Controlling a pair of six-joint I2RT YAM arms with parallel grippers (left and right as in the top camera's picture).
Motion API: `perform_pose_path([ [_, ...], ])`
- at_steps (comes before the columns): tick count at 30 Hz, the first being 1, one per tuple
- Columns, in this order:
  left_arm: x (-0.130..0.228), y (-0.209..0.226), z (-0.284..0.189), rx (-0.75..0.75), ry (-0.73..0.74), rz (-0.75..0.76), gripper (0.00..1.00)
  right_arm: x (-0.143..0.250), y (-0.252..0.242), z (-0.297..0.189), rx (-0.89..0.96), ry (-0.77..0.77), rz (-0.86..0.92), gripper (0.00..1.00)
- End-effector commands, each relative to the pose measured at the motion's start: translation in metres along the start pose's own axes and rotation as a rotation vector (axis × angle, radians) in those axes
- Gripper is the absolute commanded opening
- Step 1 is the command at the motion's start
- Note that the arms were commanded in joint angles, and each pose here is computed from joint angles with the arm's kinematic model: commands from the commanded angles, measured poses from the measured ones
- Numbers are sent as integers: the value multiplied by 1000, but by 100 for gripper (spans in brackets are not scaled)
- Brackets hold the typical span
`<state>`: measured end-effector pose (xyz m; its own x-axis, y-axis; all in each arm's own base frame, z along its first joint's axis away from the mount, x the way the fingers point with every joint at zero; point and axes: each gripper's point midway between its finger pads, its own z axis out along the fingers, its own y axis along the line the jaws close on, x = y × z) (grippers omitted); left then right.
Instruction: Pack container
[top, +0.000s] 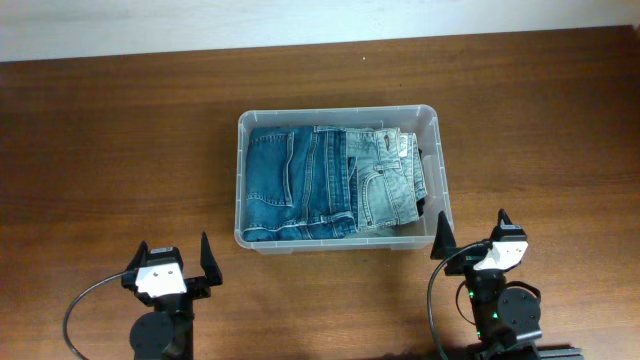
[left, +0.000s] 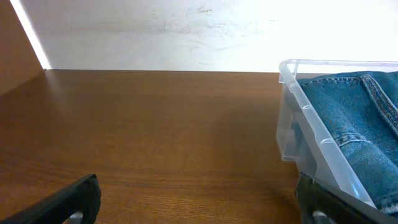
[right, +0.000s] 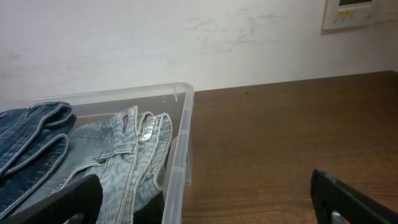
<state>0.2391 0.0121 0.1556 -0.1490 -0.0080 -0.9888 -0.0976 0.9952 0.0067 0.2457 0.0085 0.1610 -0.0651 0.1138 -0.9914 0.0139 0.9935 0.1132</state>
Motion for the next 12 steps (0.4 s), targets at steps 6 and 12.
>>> perform_pose_path([
  [6,2,-3,0,15,-4,19,99,2,-3,0,15,2,-7,99],
  [12,2,-3,0,15,-4,19,99,2,-3,0,15,2,-7,98],
])
